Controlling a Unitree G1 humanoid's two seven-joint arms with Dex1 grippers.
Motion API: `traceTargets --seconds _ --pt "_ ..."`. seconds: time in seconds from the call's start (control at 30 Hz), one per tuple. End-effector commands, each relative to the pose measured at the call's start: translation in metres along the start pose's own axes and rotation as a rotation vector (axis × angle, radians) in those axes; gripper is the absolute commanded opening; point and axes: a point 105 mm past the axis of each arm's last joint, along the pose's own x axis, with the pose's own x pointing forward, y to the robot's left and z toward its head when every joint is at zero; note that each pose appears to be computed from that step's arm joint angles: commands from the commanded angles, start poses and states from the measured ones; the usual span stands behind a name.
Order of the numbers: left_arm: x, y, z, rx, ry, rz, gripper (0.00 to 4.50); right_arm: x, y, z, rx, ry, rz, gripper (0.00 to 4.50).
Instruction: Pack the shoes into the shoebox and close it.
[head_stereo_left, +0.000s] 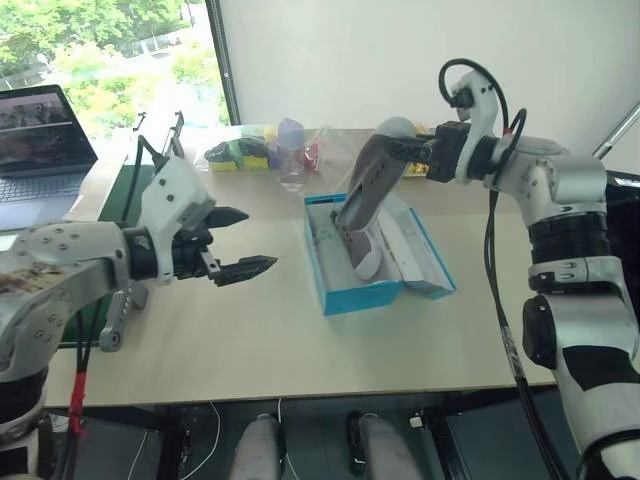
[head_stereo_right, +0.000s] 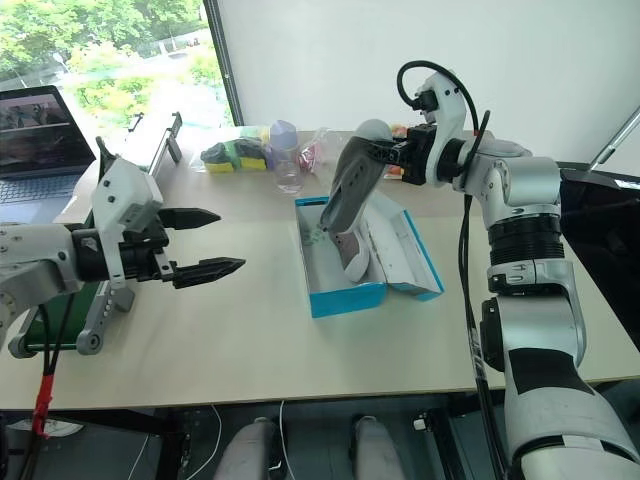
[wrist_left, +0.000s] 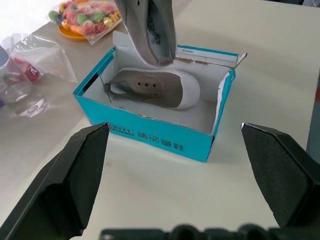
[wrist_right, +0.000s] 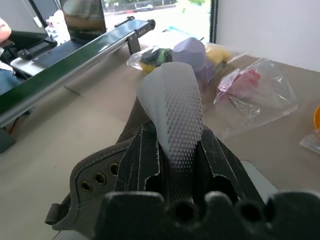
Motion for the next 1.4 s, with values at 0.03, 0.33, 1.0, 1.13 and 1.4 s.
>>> traceTargets --seconds 0.03,0.33,1.0,1.13,1.4 --pt "0.012 -0.014 0.012 0.050 -0.058 -0.032 4.50 0.007 0.014 0.009 -0.058 0.045 0.058 0.33" --pt "0.027 -0.035 0.002 0.033 -0.064 -0.058 4.50 0.030 0.031 -0.030 -0.098 0.266 0.164 0.33" --pt "0.023 -0.045 -0.016 0.011 -0.014 0.019 4.50 0.081 0.032 -0.092 -0.258 0.405 0.080 1.31" --pt "0.021 -0.044 -0.025 0.018 0.028 0.037 4.50 0.084 0.035 -0.091 -0.245 0.389 0.084 2.59" --pt "0.022 -0.038 -0.032 0.036 0.057 0.050 4.50 0.083 0.037 -0.045 -0.193 0.252 0.103 4.48"
